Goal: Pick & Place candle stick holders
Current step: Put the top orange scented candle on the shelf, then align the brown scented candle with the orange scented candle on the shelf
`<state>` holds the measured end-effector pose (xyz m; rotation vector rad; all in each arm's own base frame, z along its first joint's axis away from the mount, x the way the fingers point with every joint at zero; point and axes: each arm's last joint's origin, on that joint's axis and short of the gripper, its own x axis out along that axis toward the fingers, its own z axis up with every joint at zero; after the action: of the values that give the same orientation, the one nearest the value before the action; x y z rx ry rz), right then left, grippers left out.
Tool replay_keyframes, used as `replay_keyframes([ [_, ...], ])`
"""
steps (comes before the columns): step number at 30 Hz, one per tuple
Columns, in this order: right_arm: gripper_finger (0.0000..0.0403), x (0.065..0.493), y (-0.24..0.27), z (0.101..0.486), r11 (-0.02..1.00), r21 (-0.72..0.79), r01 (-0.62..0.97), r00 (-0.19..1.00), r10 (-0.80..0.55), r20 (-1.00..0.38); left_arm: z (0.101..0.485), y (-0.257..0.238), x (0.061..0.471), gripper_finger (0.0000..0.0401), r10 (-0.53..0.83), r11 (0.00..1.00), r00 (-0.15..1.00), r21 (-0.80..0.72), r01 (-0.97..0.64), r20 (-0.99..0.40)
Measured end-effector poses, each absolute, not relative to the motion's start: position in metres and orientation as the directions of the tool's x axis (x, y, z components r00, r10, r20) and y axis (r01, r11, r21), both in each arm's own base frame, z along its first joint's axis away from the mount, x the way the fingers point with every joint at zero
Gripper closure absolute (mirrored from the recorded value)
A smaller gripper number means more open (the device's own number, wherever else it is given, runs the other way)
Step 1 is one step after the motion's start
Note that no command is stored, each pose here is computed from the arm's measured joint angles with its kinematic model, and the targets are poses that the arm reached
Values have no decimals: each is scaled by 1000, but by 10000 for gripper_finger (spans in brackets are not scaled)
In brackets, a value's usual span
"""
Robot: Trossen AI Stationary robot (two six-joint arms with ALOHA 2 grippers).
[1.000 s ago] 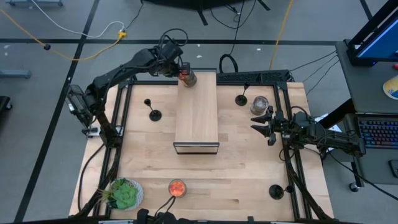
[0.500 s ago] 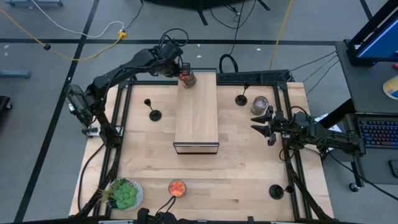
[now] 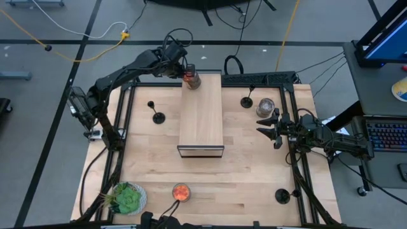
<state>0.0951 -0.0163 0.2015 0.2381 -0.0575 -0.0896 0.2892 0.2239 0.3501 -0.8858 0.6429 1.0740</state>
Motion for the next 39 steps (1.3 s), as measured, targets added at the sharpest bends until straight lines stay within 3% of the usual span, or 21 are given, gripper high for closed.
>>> replay_keyframes([
  [15, 248, 95, -16, 201, 968, 238, 82, 994, -96, 46, 355, 227, 292, 342, 500, 244, 399, -318, -916, -769],
  [24, 248, 95, -16, 201, 968, 238, 82, 994, -95, 46, 370, 222, 281, 338, 512, 262, 428, -339, -904, -745],
  [31, 248, 95, -16, 202, 968, 238, 82, 994, -95, 47, 397, 201, 267, 338, 492, 417, 523, -339, -843, -696],
  [39, 248, 95, -16, 201, 968, 238, 82, 994, -96, 47, 408, 174, 263, 338, 452, 617, 551, -200, -761, -702],
])
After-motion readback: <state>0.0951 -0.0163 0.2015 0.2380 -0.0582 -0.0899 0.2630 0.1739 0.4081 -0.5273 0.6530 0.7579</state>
